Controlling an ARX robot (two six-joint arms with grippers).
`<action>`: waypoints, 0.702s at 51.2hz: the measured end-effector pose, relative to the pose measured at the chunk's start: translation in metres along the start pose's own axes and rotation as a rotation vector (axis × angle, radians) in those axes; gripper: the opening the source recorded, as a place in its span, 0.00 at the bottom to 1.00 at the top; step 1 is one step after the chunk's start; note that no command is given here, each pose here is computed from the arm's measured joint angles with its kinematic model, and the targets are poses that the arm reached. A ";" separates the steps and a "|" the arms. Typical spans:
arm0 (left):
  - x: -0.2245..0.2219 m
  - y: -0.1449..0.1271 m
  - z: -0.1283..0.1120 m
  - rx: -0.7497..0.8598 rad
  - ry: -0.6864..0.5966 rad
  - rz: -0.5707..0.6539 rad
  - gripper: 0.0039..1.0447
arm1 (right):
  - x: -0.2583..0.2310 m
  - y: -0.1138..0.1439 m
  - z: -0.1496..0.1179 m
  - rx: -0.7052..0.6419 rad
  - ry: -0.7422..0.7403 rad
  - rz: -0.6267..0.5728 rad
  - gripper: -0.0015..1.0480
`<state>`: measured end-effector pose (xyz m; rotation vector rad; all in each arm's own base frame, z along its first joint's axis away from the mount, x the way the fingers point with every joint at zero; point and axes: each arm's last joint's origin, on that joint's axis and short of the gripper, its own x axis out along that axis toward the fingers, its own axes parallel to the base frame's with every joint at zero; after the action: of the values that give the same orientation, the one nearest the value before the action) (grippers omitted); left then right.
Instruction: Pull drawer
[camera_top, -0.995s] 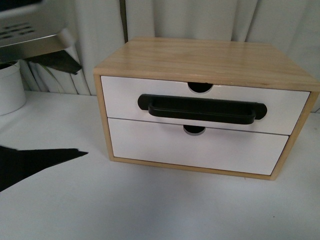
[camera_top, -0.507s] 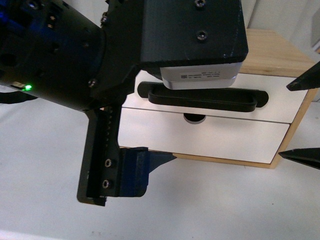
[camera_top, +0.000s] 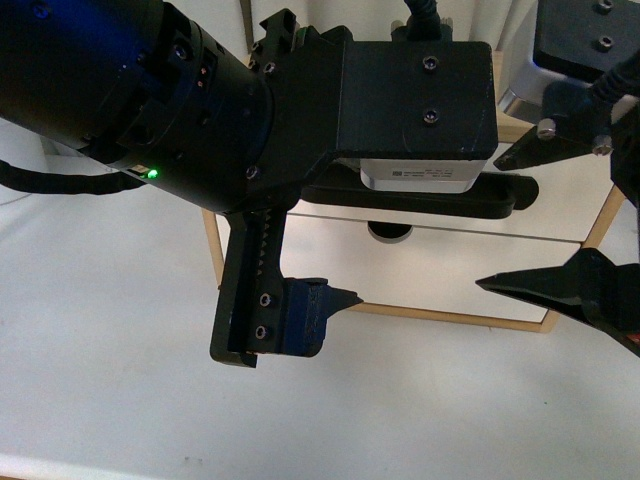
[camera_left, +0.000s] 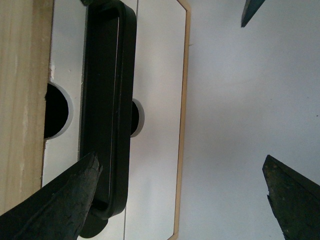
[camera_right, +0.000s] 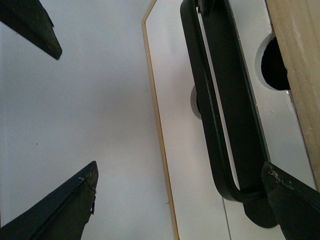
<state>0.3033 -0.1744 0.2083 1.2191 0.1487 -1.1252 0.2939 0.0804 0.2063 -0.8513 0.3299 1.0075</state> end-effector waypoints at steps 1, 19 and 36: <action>0.001 0.000 0.000 0.001 0.001 -0.001 0.95 | 0.001 0.000 0.000 0.003 -0.004 0.003 0.91; 0.017 0.005 -0.005 0.037 0.025 -0.006 0.95 | 0.017 -0.001 -0.006 0.031 -0.016 0.010 0.91; 0.029 0.010 -0.011 0.075 0.066 -0.014 0.95 | 0.020 -0.003 -0.010 0.049 -0.018 0.000 0.91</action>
<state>0.3301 -0.1843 0.1923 1.3245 0.1662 -1.1118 0.3082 0.0844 0.1891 -0.7971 0.3380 1.0023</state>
